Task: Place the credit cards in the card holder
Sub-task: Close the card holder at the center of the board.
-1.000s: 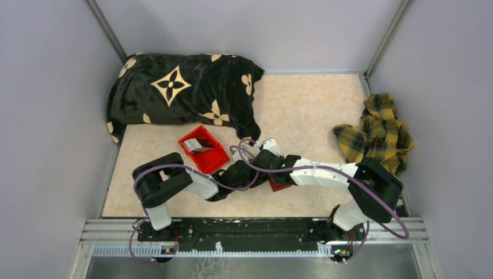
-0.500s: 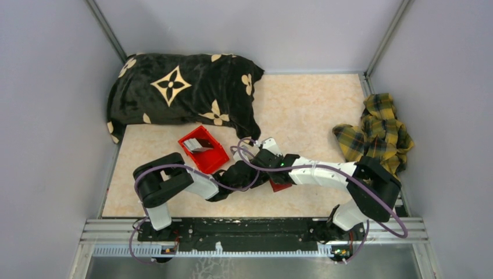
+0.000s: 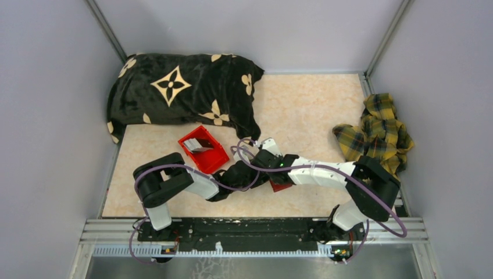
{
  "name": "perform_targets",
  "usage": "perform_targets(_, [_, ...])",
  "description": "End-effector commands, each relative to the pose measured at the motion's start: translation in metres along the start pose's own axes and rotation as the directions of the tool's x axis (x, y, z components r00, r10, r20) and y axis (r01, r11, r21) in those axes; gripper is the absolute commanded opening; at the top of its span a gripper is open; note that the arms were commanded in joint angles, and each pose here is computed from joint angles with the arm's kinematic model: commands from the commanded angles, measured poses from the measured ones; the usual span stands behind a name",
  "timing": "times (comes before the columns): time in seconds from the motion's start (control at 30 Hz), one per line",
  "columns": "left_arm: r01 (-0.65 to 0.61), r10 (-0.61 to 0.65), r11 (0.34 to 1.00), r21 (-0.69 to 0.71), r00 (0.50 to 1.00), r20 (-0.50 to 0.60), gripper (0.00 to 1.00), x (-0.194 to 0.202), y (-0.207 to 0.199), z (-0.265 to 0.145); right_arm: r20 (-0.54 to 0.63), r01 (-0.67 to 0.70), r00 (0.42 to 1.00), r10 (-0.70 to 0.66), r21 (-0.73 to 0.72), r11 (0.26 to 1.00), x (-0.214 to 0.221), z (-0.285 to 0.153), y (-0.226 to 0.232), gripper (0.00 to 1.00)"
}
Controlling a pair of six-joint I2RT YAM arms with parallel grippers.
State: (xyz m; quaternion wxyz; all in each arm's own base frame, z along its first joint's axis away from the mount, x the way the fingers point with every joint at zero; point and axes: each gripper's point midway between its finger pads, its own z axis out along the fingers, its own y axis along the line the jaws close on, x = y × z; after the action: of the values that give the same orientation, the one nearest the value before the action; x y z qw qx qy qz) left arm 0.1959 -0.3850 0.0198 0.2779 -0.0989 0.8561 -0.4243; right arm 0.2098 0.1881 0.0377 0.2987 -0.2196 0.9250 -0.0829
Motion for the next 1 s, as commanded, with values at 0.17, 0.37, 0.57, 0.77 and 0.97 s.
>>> perform_targets(0.17, [-0.106, 0.068, 0.965, -0.24, 0.984, -0.162, 0.26, 0.046, 0.082, -0.013, -0.052, -0.061, 0.997, 0.056, -0.094, 0.994, 0.022, 0.01, 0.032, 0.0])
perform_targets(0.37, [-0.103, 0.068, 0.967, -0.235, 0.986, -0.153, 0.26, 0.047, 0.079, -0.013, -0.107, -0.094, 0.991, 0.083, -0.106, 0.99, 0.048, 0.019, 0.036, 0.0])
perform_targets(0.57, [-0.107, 0.073, 0.966, -0.234, 0.986, -0.149, 0.25, 0.049, 0.076, -0.014, -0.148, -0.107, 0.985, 0.086, -0.138, 0.985, 0.065, 0.029, 0.048, 0.0])
perform_targets(0.77, [-0.101, 0.069, 0.966, -0.237, 0.988, -0.139, 0.23, 0.051, 0.077, -0.015, -0.162, -0.055, 0.986, 0.033, -0.136, 0.989, 0.074, 0.028, 0.069, 0.0])
perform_targets(0.97, [-0.105, 0.075, 0.967, -0.231, 0.988, -0.136, 0.23, 0.051, 0.074, -0.016, -0.173, -0.075, 0.983, 0.057, -0.097, 0.993, 0.089, 0.023, 0.072, 0.0])
